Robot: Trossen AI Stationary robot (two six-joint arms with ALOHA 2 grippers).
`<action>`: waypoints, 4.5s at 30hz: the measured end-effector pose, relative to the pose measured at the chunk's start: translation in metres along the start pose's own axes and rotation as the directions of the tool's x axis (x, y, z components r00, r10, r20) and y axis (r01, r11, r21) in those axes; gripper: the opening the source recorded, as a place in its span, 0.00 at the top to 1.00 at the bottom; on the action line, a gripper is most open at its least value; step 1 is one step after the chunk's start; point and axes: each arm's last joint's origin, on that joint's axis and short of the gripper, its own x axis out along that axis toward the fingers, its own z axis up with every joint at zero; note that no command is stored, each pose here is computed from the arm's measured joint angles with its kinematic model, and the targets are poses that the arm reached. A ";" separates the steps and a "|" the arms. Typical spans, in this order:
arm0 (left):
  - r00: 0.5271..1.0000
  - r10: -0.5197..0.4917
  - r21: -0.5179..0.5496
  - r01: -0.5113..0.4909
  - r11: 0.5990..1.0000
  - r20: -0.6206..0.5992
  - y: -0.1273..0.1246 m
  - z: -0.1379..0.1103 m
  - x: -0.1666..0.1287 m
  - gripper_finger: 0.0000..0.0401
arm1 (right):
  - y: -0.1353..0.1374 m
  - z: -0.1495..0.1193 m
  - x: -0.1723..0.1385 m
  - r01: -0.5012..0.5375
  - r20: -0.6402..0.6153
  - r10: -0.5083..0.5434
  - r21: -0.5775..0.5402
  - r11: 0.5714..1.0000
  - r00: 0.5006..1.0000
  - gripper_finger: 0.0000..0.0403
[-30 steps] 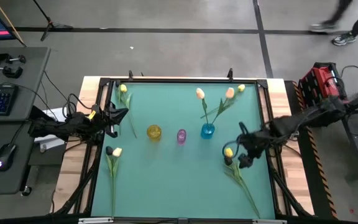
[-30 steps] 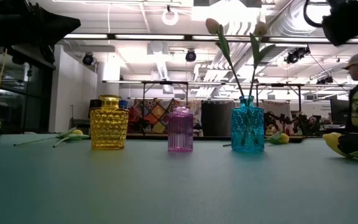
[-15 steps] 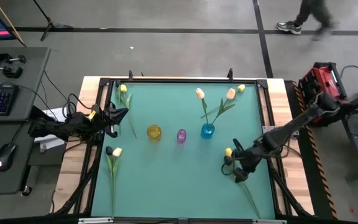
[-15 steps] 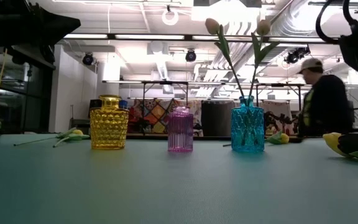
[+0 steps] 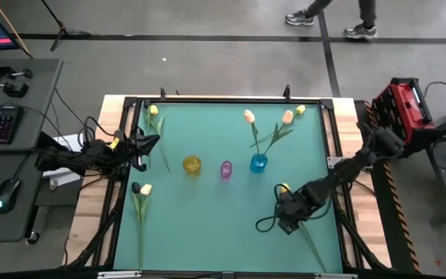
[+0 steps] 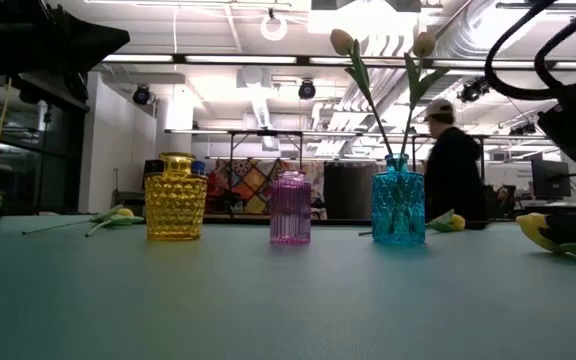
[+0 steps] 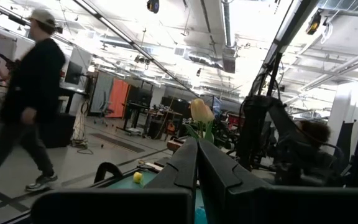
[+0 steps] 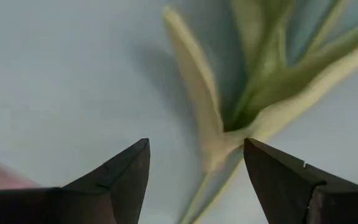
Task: Sort flowers into vase by color
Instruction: Put the right black tulip into the purple flower vase
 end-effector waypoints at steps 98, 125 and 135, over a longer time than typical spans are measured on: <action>1.000 0.000 0.000 0.000 1.000 0.000 0.000 0.000 0.000 1.00 | 0.034 0.135 -0.200 0.114 0.848 0.494 -0.519 0.847 0.190 0.88; 1.000 0.000 0.000 0.000 1.000 0.000 0.000 0.000 0.000 1.00 | 0.011 0.076 -0.162 -0.177 0.415 0.461 -0.563 0.807 0.784 0.23; 1.000 0.000 0.000 0.000 1.000 0.000 0.000 0.000 0.000 1.00 | 0.019 0.067 -0.163 -0.158 0.471 0.482 -0.574 0.804 0.739 0.23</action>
